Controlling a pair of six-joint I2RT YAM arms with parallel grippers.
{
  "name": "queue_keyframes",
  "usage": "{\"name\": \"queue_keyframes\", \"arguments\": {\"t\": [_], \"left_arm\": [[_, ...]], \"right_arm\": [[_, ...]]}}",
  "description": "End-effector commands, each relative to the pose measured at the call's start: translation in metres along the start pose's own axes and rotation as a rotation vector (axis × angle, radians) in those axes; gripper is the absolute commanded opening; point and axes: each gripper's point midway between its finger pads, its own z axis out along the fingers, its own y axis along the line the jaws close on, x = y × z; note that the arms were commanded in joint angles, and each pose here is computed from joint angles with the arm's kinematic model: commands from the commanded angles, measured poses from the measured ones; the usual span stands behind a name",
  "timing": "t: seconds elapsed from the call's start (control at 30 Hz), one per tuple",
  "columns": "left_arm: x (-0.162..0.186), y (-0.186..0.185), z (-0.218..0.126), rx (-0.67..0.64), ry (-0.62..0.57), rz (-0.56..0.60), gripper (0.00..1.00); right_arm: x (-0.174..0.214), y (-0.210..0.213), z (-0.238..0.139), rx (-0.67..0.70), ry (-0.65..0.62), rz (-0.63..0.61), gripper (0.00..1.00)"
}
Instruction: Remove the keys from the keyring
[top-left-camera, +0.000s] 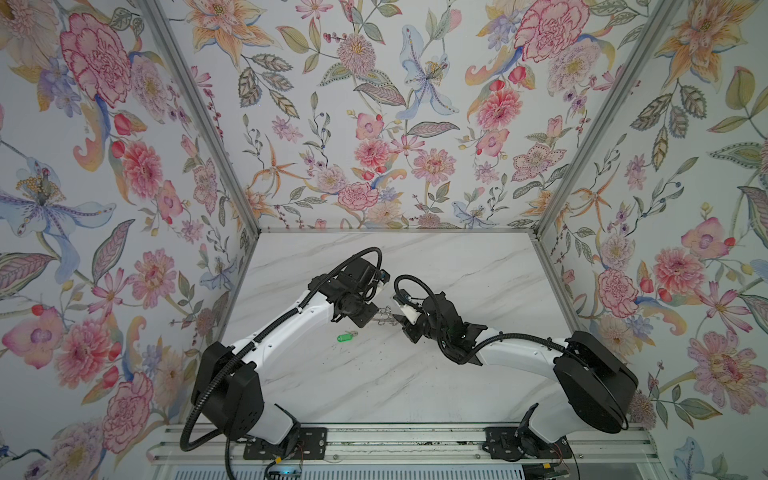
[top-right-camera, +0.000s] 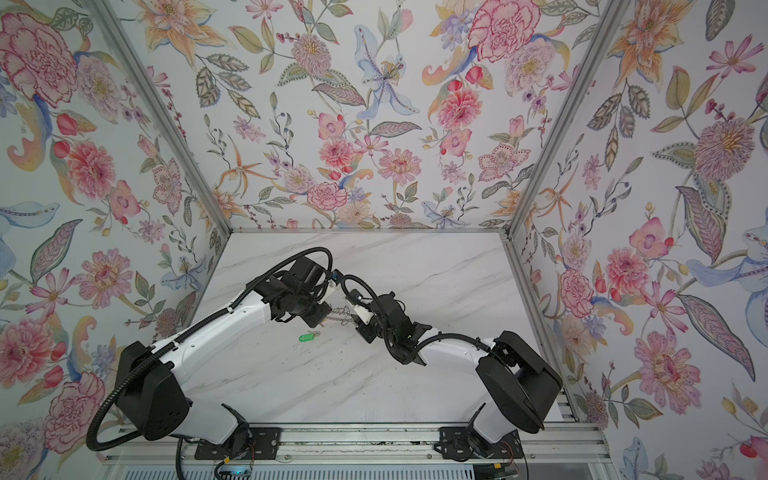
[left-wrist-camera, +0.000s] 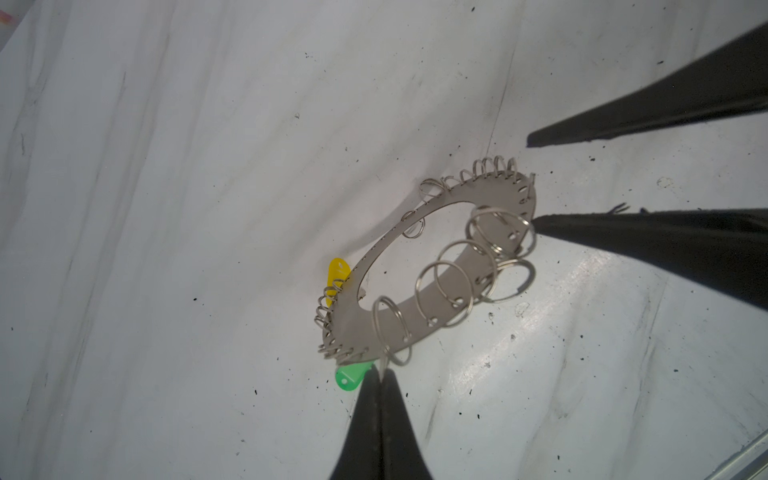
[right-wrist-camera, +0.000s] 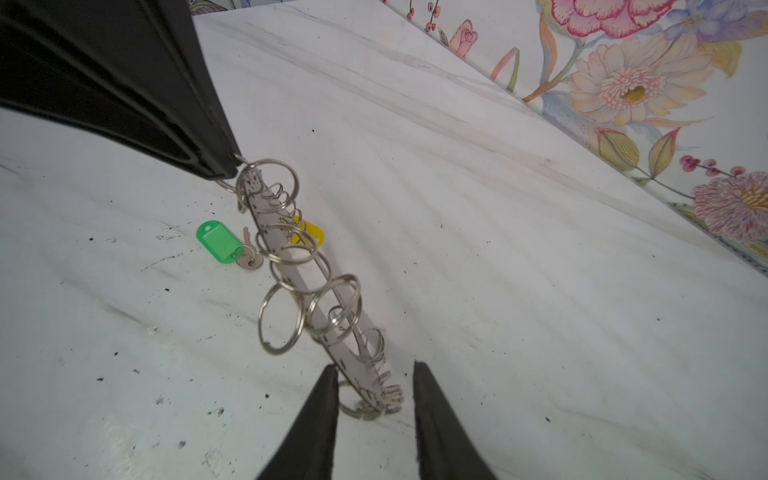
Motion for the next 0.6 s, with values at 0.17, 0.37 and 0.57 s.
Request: {"name": "queue_keyframes", "arguments": {"t": [0.17,0.37,0.57], "left_arm": [[-0.059,-0.007,0.006,0.093,-0.206,-0.018,0.0],[-0.163,-0.014,0.014,0.158,-0.369,0.048,0.0],[-0.264,-0.05,0.004,0.287,-0.606,0.094,0.02]], "right_arm": [[-0.007,-0.037,-0.018,0.126,-0.058,0.098,0.34],[-0.005,-0.081,-0.045,0.258,-0.092,0.236,0.34],[0.006,-0.118,-0.088,0.37,-0.149,0.36,0.35]]}}
